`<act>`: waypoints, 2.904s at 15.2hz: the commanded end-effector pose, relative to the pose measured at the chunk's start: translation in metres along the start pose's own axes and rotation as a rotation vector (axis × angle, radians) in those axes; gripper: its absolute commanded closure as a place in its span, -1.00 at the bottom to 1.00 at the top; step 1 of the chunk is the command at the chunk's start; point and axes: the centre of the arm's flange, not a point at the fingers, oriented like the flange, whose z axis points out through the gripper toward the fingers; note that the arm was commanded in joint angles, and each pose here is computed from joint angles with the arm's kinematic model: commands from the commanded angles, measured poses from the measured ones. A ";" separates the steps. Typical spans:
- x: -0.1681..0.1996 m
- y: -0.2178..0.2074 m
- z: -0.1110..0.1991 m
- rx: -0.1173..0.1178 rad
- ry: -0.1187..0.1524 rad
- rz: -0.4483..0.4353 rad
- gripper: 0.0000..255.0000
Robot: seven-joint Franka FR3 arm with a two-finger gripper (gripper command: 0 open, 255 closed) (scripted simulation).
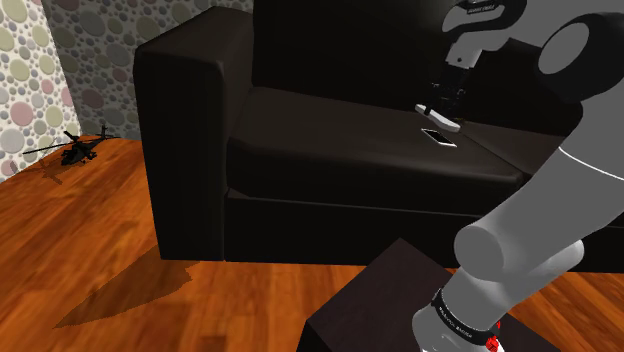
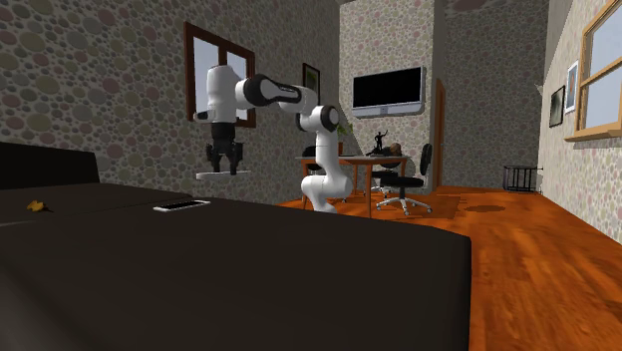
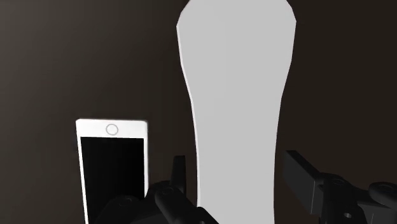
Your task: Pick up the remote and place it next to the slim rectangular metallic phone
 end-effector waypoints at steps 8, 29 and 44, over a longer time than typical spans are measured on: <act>-0.033 0.114 -0.002 0.000 0.001 -0.002 1.00; -0.067 0.233 0.053 0.000 0.001 -0.002 1.00; -0.067 0.233 0.073 0.000 0.001 -0.002 -1.00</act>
